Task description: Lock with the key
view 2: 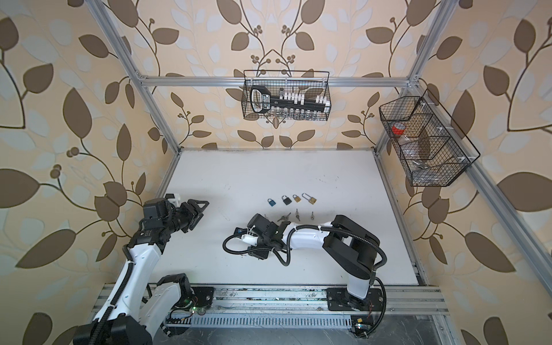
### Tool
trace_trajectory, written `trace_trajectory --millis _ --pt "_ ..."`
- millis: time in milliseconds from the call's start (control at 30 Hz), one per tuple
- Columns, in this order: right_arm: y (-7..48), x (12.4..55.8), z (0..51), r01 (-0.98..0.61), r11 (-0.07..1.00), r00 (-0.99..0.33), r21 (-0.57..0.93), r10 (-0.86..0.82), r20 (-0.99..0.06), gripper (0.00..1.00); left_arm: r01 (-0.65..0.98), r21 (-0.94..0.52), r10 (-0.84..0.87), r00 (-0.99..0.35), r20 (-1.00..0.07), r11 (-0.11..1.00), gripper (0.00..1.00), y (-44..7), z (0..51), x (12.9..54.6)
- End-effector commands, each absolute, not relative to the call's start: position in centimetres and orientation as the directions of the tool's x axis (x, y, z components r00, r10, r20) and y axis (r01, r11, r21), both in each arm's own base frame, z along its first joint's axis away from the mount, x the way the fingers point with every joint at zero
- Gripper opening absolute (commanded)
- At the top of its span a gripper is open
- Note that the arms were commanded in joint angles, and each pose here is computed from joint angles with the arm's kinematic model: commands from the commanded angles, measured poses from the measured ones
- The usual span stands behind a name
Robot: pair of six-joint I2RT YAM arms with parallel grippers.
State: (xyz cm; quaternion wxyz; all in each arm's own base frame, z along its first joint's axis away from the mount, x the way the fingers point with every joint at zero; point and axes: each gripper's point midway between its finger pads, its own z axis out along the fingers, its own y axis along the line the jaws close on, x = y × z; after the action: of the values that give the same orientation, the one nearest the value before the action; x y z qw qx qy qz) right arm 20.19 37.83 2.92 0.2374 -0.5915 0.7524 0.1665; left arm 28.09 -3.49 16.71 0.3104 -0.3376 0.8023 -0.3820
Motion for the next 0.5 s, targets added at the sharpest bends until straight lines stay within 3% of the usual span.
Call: trace_trajectory --millis 0,467 --pt "38.3 20.2 2.3 -0.977 0.21 -0.161 -0.032 -0.83 -0.534 0.58 -0.278 -0.832 -0.772 -0.585 -0.25 0.48 0.65 -3.6 17.2 28.0" --pt "38.2 19.9 0.7 -0.982 0.191 -0.165 -0.005 -0.859 -0.484 0.49 -0.264 -0.829 -0.761 -0.592 -0.265 0.493 0.66 -3.7 17.5 27.9"
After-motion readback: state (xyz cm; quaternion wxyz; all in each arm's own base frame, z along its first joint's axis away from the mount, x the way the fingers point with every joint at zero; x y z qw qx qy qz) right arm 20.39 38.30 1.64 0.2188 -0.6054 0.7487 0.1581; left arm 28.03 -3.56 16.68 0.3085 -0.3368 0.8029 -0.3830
